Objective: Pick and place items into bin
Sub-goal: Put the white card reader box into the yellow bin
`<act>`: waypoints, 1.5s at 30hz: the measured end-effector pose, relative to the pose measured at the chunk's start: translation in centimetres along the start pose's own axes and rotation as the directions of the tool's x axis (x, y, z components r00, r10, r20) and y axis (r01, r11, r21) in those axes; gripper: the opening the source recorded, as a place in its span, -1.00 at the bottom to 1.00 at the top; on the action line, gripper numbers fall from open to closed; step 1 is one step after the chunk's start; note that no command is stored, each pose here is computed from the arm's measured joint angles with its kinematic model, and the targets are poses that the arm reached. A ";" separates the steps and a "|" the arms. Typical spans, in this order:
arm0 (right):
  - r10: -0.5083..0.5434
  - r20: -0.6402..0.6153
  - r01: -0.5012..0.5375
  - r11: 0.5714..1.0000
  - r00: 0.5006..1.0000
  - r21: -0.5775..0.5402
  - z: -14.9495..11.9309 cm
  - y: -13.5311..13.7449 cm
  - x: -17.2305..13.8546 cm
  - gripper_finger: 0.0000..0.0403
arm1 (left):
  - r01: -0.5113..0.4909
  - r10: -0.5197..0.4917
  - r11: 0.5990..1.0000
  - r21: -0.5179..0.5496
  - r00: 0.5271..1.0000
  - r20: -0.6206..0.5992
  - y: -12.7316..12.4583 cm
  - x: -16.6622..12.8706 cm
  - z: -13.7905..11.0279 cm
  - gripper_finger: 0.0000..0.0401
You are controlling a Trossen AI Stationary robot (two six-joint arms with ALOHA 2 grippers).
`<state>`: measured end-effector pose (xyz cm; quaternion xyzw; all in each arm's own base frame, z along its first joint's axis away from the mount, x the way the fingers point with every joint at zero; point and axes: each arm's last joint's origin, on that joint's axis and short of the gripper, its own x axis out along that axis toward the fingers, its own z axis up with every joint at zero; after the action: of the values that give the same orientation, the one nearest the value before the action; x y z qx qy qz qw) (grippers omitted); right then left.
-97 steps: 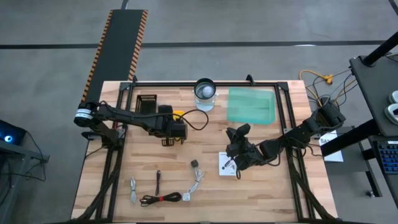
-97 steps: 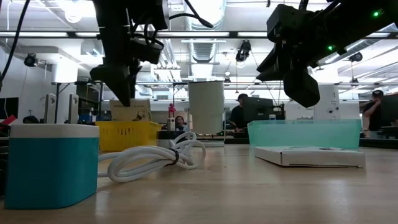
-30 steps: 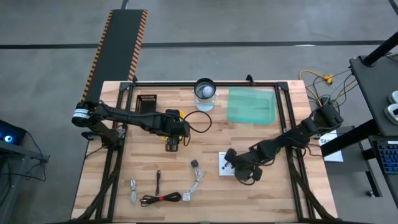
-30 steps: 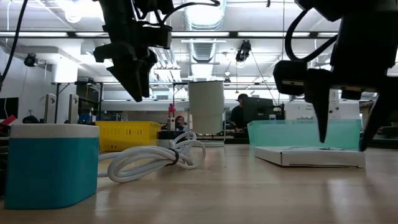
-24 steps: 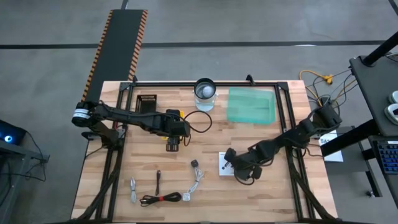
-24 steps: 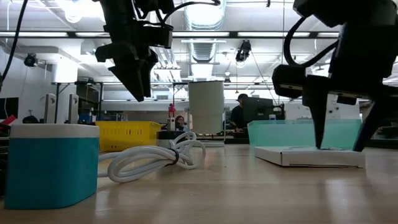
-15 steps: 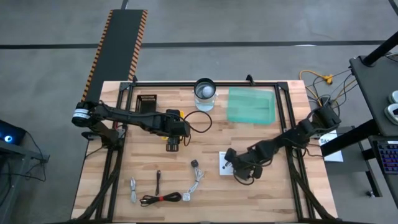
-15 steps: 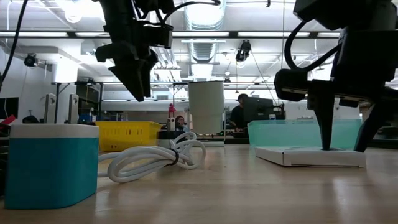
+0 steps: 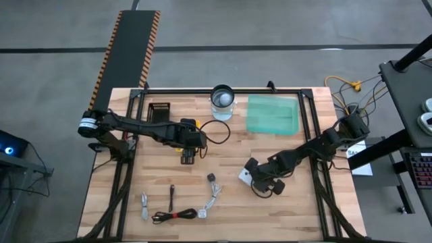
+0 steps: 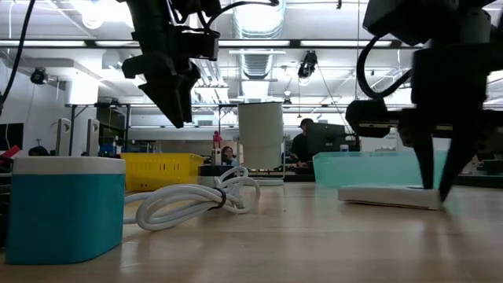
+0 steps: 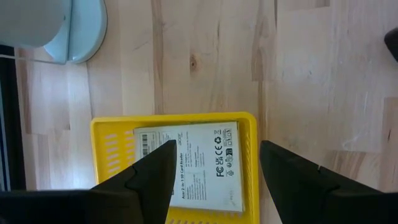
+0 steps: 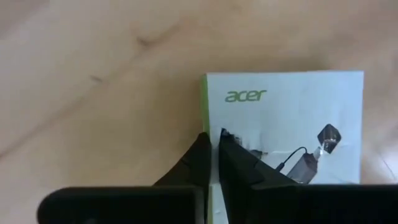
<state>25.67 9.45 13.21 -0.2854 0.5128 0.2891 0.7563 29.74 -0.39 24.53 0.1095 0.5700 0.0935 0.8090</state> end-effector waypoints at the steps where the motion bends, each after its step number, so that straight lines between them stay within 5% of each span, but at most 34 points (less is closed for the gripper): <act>1: -0.018 0.003 0.018 1.000 1.000 0.011 0.0 -0.1 -0.3 -0.94 | 0.000 0.000 1.000 0.000 1.000 0.001 0.0 0.0 0.0 0.06; 6: -0.087 0.139 0.090 0.996 0.987 -0.016 1.0 -0.5 -2.4 -0.94 | -0.002 0.001 1.000 0.031 0.999 0.042 0.0 0.0 0.3 0.06; 13: -0.149 0.302 0.191 0.975 0.942 -0.113 1.8 -0.8 -5.1 -0.95 | 0.016 -0.060 0.987 0.163 0.961 0.270 -0.2 -0.2 2.4 0.06; 18: -0.152 0.382 0.232 0.957 0.911 -0.172 2.0 -0.7 -6.7 -0.95 | -0.039 -0.168 0.919 0.393 0.862 0.478 -0.9 -0.5 4.0 0.06; 24: -0.178 0.461 0.285 0.943 0.869 -0.173 1.9 -0.5 -9.1 -0.95 | -0.199 -0.298 0.811 0.550 0.669 0.681 -1.6 -0.8 5.2 0.06; 36: -0.189 0.589 0.391 0.889 0.786 -0.237 2.1 -0.5 -11.6 -0.95 | -0.411 -0.400 0.697 0.587 0.456 0.795 -1.7 -1.8 6.1 0.06; 45: -0.235 0.624 0.464 0.855 0.745 -0.232 2.2 -1.3 -12.0 -0.95 | -0.440 -0.464 0.666 0.602 0.388 0.796 -2.1 -1.2 6.7 0.06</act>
<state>24.30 8.47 25.39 -0.4157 0.1315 0.3032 0.8473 35.74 -3.22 27.18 0.4569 0.0056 -0.2322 0.8586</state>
